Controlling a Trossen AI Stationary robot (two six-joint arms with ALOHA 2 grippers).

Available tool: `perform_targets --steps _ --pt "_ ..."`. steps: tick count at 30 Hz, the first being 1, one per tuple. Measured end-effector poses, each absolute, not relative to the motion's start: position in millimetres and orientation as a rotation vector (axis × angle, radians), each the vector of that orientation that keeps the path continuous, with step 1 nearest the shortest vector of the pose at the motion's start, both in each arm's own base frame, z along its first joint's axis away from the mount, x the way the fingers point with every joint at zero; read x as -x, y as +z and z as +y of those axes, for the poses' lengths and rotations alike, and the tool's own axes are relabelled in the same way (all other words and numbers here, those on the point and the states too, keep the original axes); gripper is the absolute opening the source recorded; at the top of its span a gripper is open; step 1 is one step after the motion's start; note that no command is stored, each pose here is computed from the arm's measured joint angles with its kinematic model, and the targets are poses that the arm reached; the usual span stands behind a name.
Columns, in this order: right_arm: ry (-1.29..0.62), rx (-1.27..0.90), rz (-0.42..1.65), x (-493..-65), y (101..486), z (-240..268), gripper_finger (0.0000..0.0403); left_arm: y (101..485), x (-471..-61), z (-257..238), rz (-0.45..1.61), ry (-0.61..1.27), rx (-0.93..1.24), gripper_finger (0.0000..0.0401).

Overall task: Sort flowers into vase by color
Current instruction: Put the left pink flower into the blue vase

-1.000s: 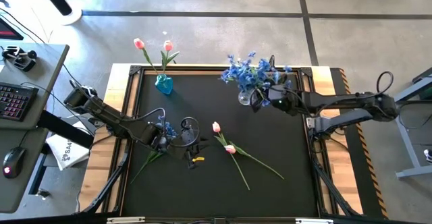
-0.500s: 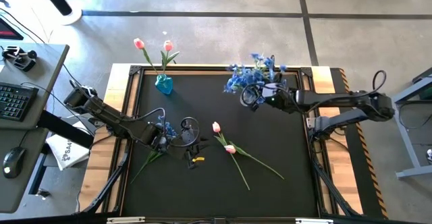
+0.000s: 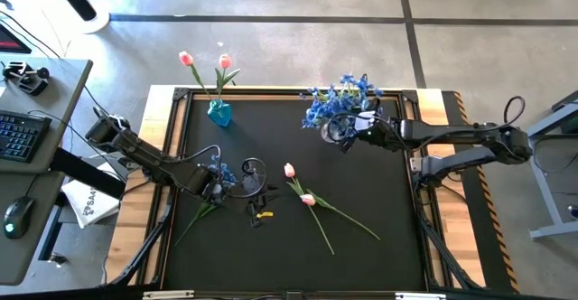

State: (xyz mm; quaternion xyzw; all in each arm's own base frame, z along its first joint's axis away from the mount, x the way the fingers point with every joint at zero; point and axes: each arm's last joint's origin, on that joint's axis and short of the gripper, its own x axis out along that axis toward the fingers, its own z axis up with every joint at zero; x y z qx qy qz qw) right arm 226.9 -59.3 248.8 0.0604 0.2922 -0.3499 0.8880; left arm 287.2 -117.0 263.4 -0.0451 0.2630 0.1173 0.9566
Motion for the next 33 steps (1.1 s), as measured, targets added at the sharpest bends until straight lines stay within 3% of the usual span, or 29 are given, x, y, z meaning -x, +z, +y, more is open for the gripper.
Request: perform_targets --steps 5,18,33 --pt "-0.712 -0.14 0.59 -221.3 254.5 -57.7 0.0304 263.3 -287.1 -117.0 0.535 0.238 0.091 0.009" --pt "-0.787 -0.216 0.47 -207.9 270.9 -56.6 0.0307 262.6 -286.6 -116.9 0.544 0.237 0.086 0.009" --pt "-0.611 -0.178 0.506 -193.0 280.4 -50.5 0.0307 262.4 -286.5 -116.8 0.546 0.237 0.085 0.009"
